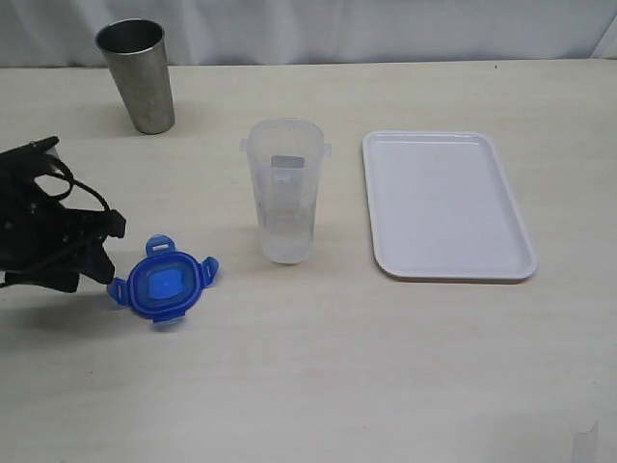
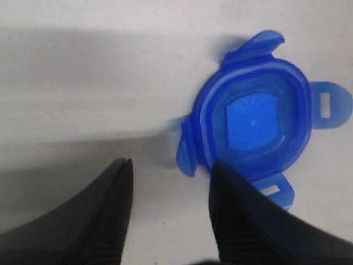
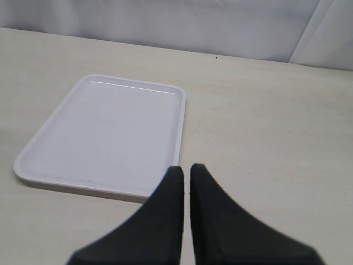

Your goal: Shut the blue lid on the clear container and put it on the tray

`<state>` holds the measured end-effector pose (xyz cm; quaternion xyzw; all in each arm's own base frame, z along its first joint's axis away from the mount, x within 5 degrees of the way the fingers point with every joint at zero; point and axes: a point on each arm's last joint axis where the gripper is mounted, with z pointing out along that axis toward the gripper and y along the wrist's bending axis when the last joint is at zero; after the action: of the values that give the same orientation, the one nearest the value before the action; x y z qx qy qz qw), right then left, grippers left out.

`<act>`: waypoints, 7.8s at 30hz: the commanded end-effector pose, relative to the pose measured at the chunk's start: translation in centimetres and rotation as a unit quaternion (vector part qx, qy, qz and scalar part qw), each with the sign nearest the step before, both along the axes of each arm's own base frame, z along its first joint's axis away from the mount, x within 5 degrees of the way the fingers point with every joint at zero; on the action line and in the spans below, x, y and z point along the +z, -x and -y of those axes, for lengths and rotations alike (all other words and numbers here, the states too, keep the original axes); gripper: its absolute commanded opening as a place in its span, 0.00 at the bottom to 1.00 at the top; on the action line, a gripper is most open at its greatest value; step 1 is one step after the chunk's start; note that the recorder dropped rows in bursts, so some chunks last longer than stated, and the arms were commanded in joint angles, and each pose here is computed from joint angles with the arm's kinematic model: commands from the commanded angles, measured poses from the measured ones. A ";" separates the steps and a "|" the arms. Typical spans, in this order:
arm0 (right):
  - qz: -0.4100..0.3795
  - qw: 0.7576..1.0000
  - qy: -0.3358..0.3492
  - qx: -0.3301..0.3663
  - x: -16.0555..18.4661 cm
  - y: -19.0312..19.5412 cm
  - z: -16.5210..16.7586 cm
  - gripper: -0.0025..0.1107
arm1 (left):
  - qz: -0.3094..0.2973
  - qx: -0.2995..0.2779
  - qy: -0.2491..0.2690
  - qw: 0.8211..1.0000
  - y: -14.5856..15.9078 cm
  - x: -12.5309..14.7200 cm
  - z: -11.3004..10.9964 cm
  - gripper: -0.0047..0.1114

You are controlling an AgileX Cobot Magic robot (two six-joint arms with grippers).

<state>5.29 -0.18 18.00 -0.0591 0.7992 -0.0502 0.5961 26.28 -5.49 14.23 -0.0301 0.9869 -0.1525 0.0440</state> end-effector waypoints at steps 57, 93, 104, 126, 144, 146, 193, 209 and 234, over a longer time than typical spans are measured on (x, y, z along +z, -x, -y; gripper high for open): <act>0.003 1.000 -0.005 -0.001 0.0 0.0 0.0 0.06 | 0.061 0.059 -0.013 0.996 1.7 -3.0 2.4 0.09; 0.003 1.000 -0.005 -0.001 0.0 0.0 0.0 0.06 | 0.230 -0.181 -0.104 0.951 -1.6 6.5 2.3 0.04; 0.003 1.000 -0.005 -0.001 0.0 0.0 0.0 0.06 | 0.401 -0.180 -0.148 0.886 -2.7 11.4 1.9 0.04; 0.003 1.000 -0.005 -0.001 0.0 0.0 0.0 0.06 | 0.609 -0.338 -0.206 0.688 -3.0 14.6 6.7 0.04; 0.003 1.000 -0.005 -0.001 0.0 0.0 0.0 0.06 | 0.663 -0.435 -0.300 0.531 -5.1 12.9 8.1 0.04; 0.003 1.000 -0.005 -0.001 0.0 0.0 0.0 0.06 | 0.670 -0.429 -0.306 0.523 -5.5 12.9 8.3 0.04; 0.003 1.000 -0.005 -0.001 0.0 0.0 0.0 0.06 | 0.613 -0.502 -0.438 0.424 1.8 10.8 20.3 0.04; 0.003 1.000 -0.005 -0.001 0.0 0.0 0.0 0.06 | 0.595 -0.488 -0.468 0.434 2.5 9.8 18.5 0.04; 0.003 1.000 -0.005 -0.001 0.0 0.0 0.0 0.06 | 0.604 -0.485 -0.458 0.436 4.1 9.8 19.7 0.04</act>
<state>5.29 -0.18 18.00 -0.0591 0.7992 -0.0502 0.5961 22.28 -25.50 23.83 0.5808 0.4866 0.3358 0.5597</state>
